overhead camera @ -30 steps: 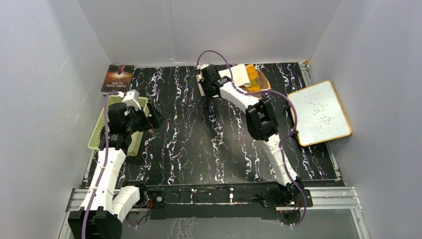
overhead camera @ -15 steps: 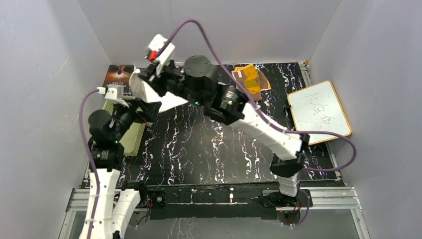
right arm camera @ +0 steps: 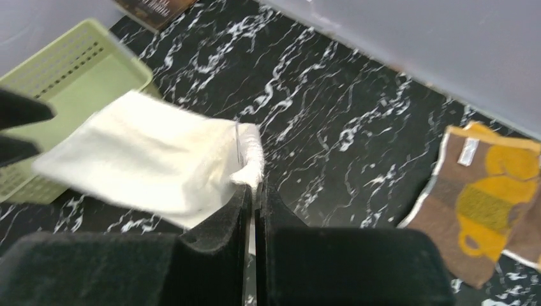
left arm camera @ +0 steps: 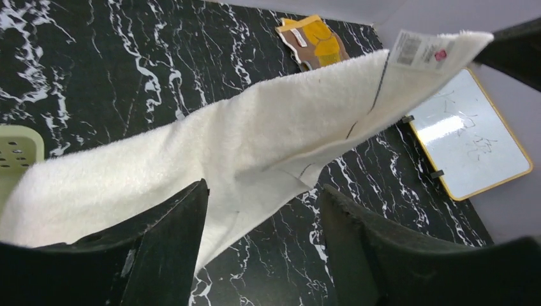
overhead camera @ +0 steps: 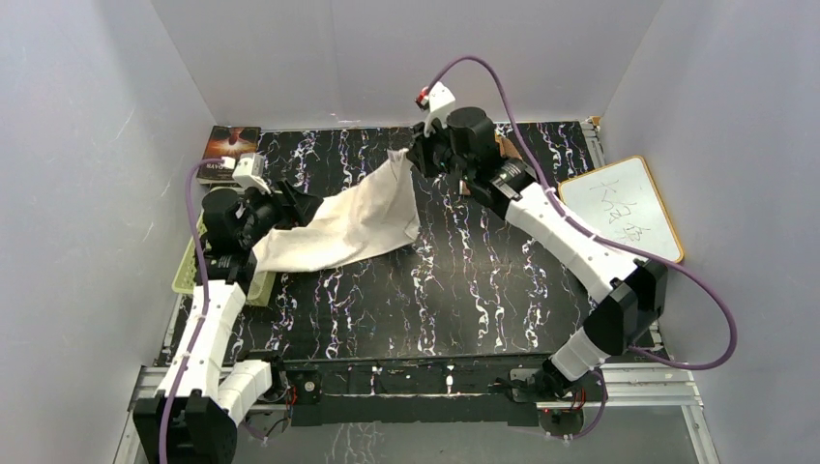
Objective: Roll the towels
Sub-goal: Pick up the towel at the corner of the board, then place the towel at the center of the board.
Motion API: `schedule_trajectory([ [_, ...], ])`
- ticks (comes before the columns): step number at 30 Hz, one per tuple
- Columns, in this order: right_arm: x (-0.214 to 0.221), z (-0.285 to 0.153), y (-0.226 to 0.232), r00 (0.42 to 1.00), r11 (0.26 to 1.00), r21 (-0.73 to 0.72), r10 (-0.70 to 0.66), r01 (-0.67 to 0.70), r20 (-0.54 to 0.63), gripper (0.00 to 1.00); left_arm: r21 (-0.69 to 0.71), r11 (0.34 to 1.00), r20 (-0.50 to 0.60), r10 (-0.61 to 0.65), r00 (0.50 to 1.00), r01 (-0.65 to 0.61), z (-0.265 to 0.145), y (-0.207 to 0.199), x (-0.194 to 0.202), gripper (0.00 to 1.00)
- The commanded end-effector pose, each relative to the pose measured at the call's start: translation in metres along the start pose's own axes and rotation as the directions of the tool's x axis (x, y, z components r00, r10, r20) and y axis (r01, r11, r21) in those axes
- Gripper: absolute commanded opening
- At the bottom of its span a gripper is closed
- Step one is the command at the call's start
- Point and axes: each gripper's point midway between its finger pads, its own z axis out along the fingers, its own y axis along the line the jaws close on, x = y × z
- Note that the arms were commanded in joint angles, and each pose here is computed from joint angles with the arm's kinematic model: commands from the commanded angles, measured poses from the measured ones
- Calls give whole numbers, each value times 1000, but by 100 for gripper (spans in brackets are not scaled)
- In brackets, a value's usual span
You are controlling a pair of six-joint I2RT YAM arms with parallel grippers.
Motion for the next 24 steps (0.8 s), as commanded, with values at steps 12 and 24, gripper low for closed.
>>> schedule_trajectory([
  [12,37,-48,-87,978,974,110,192,-200,80,0,-151,988,-351,-87,932,35,2,36,66,86],
  [24,-142,-66,22,917,975,-212,19,72,398,0,-420,906,-201,-139,970,43,-11,68,29,90],
])
